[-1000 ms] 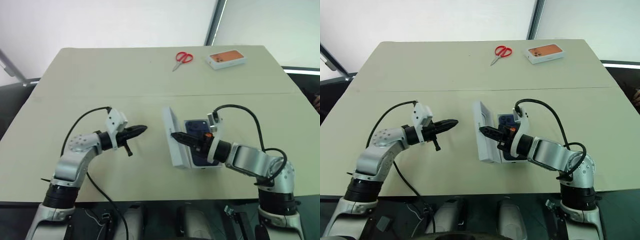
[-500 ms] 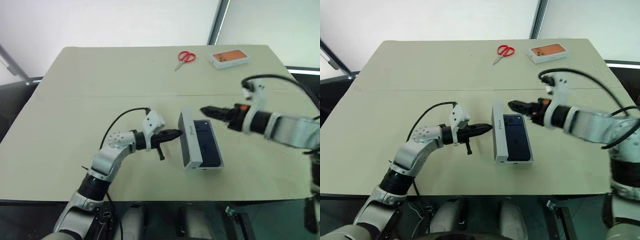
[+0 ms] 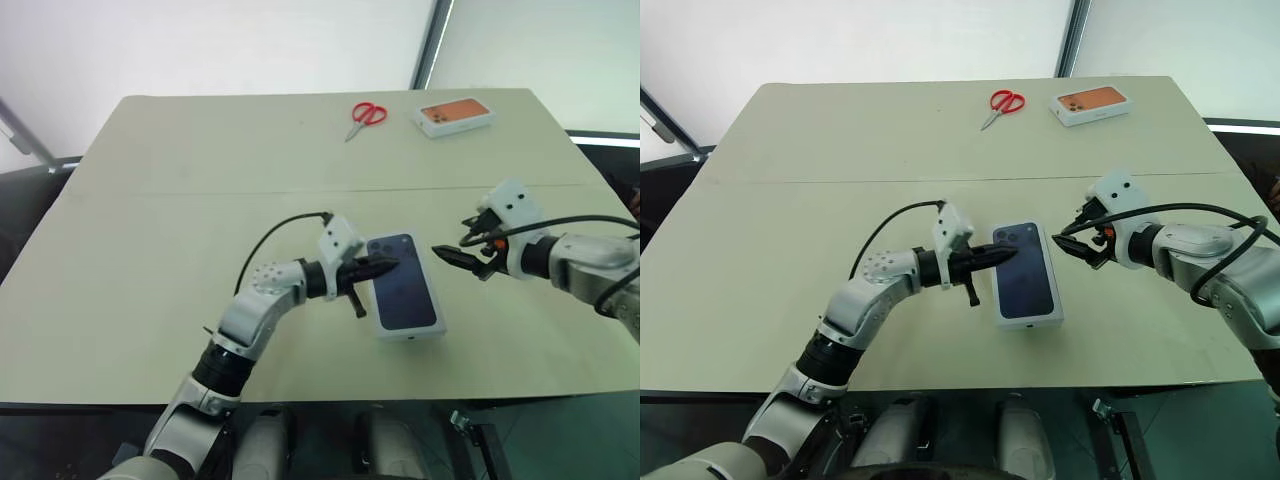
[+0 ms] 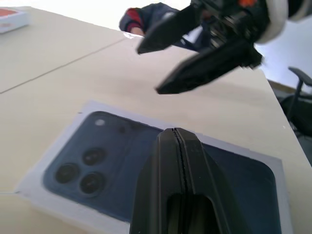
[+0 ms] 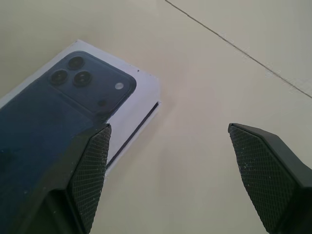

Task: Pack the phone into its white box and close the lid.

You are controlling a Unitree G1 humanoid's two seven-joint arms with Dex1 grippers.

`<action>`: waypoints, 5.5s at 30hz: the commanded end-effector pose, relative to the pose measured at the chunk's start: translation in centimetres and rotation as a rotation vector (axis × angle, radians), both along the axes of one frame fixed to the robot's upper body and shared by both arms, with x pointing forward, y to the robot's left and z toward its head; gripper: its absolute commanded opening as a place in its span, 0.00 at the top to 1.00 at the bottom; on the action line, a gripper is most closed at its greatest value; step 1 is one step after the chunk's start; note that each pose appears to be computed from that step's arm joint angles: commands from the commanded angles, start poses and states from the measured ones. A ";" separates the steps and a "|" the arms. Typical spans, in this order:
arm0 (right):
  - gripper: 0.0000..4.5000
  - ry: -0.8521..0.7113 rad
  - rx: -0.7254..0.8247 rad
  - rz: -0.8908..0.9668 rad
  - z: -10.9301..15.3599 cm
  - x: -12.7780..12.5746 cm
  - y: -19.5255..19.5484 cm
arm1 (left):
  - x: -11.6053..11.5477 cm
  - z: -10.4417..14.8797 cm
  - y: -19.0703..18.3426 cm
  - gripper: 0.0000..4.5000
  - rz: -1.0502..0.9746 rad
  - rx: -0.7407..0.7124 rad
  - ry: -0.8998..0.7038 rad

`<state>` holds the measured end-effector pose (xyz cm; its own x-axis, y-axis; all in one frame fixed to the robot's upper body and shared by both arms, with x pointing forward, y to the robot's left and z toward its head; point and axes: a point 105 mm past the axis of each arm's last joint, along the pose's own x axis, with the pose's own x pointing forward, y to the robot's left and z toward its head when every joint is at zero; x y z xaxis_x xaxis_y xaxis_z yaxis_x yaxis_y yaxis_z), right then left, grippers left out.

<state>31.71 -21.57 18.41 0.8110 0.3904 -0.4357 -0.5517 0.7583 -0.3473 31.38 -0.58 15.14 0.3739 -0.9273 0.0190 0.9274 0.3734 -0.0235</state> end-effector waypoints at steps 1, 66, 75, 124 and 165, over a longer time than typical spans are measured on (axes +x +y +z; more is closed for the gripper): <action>0.23 -0.051 -0.057 0.021 0.7 0.2 -0.7 | 1.1 1.8 3.4 1.00 0.108 -0.004 -0.001; 1.00 0.025 -0.362 0.265 -2.7 -2.3 0.2 | -1.1 -4.3 -0.8 1.00 -0.085 0.426 0.075; 1.00 0.028 -0.351 0.297 -2.4 -2.9 1.0 | -1.3 -4.0 -1.8 1.00 -0.094 0.383 0.084; 1.00 0.074 -0.355 0.277 -4.1 -3.2 0.4 | -2.1 -2.9 -3.3 1.00 -0.106 0.265 0.075; 1.00 -0.097 -0.102 0.178 -0.3 -1.7 0.3 | 4.5 3.7 -1.1 1.00 0.155 0.041 -0.028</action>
